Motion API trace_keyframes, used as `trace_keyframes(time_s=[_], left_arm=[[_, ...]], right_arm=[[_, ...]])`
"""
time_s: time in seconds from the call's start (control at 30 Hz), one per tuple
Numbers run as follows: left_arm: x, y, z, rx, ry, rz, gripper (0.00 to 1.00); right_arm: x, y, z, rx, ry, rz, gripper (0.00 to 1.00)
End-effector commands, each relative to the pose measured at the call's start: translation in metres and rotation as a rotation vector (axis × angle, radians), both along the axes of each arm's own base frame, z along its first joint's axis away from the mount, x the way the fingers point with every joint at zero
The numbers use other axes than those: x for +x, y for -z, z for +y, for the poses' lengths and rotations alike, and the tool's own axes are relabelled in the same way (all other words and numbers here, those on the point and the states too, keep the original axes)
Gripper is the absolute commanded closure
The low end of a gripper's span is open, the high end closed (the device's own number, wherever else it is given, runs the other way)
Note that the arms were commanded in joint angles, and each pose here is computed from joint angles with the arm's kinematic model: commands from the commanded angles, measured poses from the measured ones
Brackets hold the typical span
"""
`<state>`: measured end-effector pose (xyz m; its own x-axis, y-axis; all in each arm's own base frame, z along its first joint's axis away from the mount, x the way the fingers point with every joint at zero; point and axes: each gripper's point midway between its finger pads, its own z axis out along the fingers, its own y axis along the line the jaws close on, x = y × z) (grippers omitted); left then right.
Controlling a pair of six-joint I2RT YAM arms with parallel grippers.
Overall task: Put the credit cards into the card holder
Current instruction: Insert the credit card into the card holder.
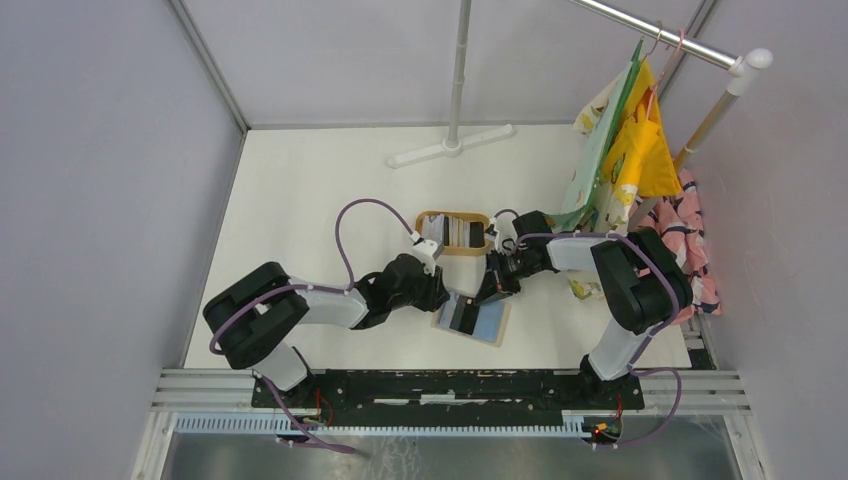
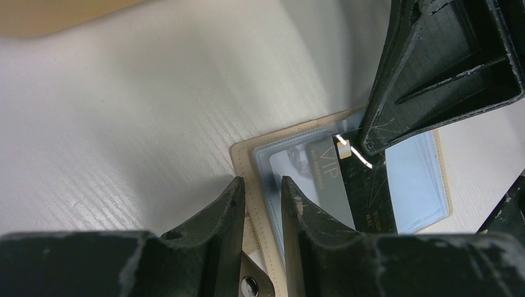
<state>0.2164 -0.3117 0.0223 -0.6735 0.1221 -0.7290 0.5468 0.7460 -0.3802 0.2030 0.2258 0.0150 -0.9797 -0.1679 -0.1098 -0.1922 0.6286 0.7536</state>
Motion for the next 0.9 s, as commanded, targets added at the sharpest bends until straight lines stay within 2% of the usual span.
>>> trace_keyframes(time_s=[0.0, 0.2, 0.43, 0.7, 0.87], left_arm=[[-0.006, -0.019, -0.024, -0.1, 0.081, -0.023, 0.66], [-0.004, -0.026, -0.022, -0.114, 0.062, -0.035, 0.62], [0.008, -0.052, 0.0, -0.097, -0.057, -0.101, 0.48], [-0.002, -0.086, 0.005, -0.125, -0.123, -0.112, 0.49], [-0.022, -0.087, -0.019, -0.136, -0.106, -0.093, 0.59]], right_arm=[[0.023, -0.001, 0.012, 0.028, 0.001, -0.115, 1.0], [0.023, -0.005, 0.016, 0.064, 0.004, -0.129, 0.89], [0.026, -0.009, 0.014, 0.067, -0.024, -0.181, 0.7], [0.03, -0.008, 0.011, 0.048, -0.04, -0.209, 0.69], [0.029, -0.006, 0.011, 0.045, -0.044, -0.208, 0.68]])
